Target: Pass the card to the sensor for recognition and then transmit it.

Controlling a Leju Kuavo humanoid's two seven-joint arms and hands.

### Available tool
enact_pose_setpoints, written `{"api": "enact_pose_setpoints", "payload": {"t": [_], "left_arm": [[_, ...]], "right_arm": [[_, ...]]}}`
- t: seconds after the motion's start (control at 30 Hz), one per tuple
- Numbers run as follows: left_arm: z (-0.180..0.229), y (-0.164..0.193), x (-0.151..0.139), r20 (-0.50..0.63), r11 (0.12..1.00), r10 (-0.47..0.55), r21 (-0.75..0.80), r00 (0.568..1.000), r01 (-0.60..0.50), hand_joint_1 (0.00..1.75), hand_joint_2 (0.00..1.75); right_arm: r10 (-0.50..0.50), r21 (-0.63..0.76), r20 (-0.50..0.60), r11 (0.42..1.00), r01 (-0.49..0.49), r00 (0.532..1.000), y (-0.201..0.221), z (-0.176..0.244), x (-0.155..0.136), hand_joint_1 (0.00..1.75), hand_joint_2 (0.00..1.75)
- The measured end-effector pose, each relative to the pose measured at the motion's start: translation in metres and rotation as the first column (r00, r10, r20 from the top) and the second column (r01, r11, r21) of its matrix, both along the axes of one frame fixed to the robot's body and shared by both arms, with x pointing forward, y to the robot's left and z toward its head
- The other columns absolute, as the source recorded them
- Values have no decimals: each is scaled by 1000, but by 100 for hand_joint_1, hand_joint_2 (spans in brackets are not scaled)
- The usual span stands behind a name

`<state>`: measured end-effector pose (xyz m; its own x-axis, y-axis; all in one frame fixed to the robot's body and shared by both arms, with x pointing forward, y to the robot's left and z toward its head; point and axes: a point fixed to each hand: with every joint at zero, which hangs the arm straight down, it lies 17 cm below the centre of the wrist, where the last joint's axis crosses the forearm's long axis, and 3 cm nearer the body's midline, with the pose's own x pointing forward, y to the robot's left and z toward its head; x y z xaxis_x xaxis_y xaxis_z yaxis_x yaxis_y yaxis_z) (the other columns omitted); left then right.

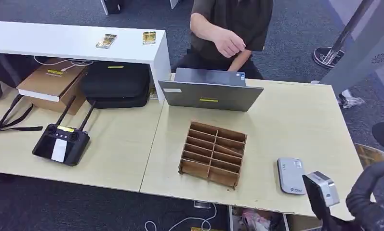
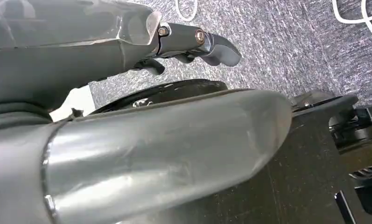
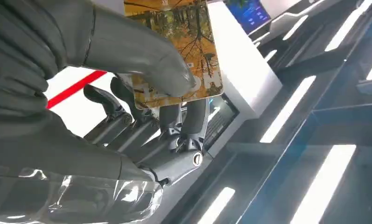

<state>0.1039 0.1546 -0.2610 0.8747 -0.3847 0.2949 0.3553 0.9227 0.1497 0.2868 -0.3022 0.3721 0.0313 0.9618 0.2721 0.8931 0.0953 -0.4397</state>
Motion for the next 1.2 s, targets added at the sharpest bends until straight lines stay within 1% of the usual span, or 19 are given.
{"api": "enact_pose_setpoints", "payload": {"t": [0.07, 0.17, 0.23, 0.27, 0.37, 0.47, 0.6, 0.73, 0.8, 0.93, 1.03, 1.2], "left_arm": [[0, 0, -1, -6, 1000, 2, -1, 1000, -2, 0, 0], [0, -1, 0, -10, 1000, 0, -6, 1000, 0, 0, 0], [0, -2, 1, -12, 1000, -4, -6, 1000, 4, 0, 0], [0, -2, 2, -11, 1000, -11, -7, 1000, 11, 0, 0], [1, -5, 7, -11, 999, -42, -9, 999, 41, 0, 0], [2, -7, 10, -13, 998, -58, -9, 998, 58, 0, 0], [4, -9, 17, -14, 997, -83, -2, 996, 83, 0, 0], [5, -12, 21, -17, 992, -129, 1, 992, 129, 0, 0], [6, -14, 24, -17, 987, -162, 5, 987, 162, 0, 0], [8, -18, 30, -9, 979, -205, 9, 979, 206, 0, 0], [9, -21, 32, -4, 973, -233, 8, 973, 233, 0, 0], [10, -23, 34, 2, 966, -257, 11, 966, 257, 0, 0]], "right_arm": [[80, -16, 39, 997, -80, 996, 9, 7, 6, 175, 175], [178, -60, 84, 983, -173, 981, 23, 12, 19, 175, 175], [207, -68, 95, 977, -201, 974, 26, 11, 32, 175, 175], [222, -78, 80, 973, -216, 972, 28, 5, 44, 175, 175], [219, -50, 29, 975, -217, 975, 30, -8, 83, 175, 175], [208, 3, 0, 978, -208, 978, 32, -10, 116, 175, 175], [233, 15, -5, 972, -233, 972, 44, -2, 144, 175, 175], [256, 35, -20, 966, -255, 966, 58, 6, 173, 175, 175], [261, 29, -70, 965, -260, 963, 73, 2, 196, 175, 175], [287, -1, -154, 957, -291, 945, 105, -4, 232, 175, 175], [305, -29, -201, 948, -317, 931, 127, -5, 251, 175, 175], [329, -73, -252, 931, -357, 910, 157, -4, 269, 175, 175]]}}
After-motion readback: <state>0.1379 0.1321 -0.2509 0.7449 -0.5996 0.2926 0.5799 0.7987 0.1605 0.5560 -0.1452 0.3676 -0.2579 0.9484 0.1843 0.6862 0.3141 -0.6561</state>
